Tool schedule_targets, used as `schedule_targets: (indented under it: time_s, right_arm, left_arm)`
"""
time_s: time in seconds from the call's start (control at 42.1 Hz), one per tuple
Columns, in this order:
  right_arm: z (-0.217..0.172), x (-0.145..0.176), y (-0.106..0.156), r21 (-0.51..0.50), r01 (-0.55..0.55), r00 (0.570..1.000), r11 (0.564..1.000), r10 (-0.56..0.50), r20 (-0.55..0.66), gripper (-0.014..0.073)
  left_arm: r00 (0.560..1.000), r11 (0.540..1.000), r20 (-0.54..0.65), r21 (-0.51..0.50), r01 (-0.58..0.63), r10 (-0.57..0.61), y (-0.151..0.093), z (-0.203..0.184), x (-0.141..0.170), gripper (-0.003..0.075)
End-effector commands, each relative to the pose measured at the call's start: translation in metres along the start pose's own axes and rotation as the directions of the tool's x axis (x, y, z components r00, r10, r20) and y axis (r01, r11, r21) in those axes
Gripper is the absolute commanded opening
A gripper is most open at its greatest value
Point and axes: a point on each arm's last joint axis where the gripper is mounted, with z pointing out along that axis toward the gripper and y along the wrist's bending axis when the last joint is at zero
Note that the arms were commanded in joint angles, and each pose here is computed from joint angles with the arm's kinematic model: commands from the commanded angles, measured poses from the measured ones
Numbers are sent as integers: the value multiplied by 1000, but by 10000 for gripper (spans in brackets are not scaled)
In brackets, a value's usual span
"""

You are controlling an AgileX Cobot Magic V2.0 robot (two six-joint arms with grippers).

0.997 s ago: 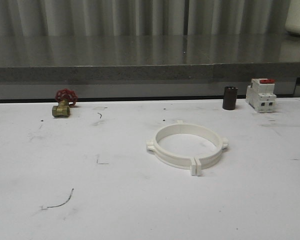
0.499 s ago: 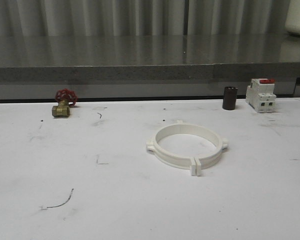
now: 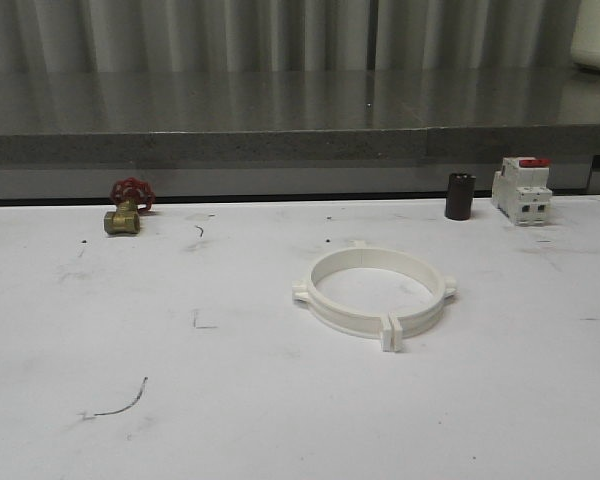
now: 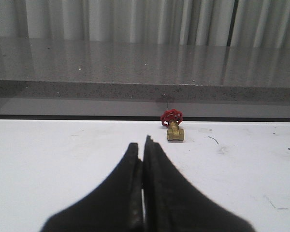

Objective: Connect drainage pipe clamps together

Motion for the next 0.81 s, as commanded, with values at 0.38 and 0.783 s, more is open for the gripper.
schedule_targets:
  time_s: [0.38,0.783]
  right_arm:
    - [-2,-10,0,-1,10,995,1000,-10,102,-68]
    - [-2,-10,0,-1,10,995,1000,-10,102,-68]
  left_arm:
    - [998,1000,69,-1,6,-6,0,0,-1,-20]
    - [998,1000,69,-1,6,-6,0,0,-1,-20]
